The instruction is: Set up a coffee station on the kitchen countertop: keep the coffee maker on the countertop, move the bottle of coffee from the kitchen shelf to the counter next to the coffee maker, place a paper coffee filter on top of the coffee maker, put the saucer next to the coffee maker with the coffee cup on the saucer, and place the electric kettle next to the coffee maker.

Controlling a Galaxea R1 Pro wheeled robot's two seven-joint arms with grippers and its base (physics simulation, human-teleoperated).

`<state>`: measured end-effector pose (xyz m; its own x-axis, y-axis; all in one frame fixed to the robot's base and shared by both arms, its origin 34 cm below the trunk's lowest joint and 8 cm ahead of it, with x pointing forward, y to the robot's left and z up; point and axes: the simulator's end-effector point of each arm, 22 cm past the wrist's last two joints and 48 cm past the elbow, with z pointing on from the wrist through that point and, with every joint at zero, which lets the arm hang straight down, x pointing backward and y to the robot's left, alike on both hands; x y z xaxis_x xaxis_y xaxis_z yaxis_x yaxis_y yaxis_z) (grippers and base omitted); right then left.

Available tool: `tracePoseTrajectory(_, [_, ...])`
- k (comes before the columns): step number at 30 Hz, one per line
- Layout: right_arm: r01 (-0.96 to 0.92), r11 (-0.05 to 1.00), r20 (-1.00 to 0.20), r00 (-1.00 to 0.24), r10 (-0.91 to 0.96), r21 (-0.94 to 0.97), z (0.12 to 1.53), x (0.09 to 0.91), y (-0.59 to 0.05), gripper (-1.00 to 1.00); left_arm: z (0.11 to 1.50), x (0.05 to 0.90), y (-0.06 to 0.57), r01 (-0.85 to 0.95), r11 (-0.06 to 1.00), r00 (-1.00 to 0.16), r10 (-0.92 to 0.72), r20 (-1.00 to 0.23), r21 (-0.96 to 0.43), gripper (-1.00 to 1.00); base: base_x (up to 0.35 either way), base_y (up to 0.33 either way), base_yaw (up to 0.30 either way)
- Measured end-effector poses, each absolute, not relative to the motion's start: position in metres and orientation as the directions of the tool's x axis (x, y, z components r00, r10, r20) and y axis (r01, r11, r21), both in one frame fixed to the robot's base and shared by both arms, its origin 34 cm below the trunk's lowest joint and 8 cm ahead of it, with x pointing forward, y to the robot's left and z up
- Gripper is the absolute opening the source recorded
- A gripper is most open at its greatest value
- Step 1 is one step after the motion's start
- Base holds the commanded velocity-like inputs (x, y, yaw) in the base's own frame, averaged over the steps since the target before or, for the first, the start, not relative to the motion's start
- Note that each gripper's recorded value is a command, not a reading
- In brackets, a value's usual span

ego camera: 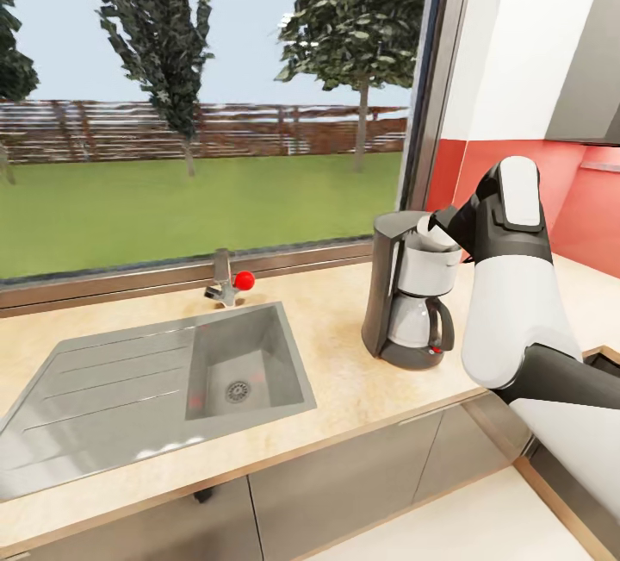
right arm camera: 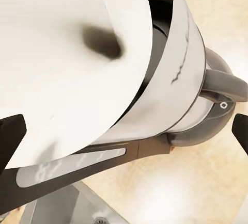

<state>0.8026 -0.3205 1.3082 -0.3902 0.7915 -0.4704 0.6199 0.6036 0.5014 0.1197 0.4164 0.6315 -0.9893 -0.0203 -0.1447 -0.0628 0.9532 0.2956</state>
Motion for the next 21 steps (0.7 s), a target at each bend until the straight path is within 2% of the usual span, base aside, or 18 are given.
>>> tracePoseTrajectory(13, [0.612, 0.607, -0.485, -0.379, 0.788, 0.508, 1.316, 0.802, -0.321, 1.00, 0.631, 0.120, 0.416, -0.063, 0.953, -0.989, -0.020, -0.145, 0.296, 1.00, 0.000, 0.000, 0.000])
tracePoseTrajectory(21, [0.558, 0.633, -0.597, -0.279, 0.752, 0.537, 1.373, 0.795, -0.329, 1.00, 0.631, 0.120, 0.416, -0.062, 0.953, -0.989, -0.020, -0.145, 0.295, 1.00, 0.000, 0.000, 0.000])
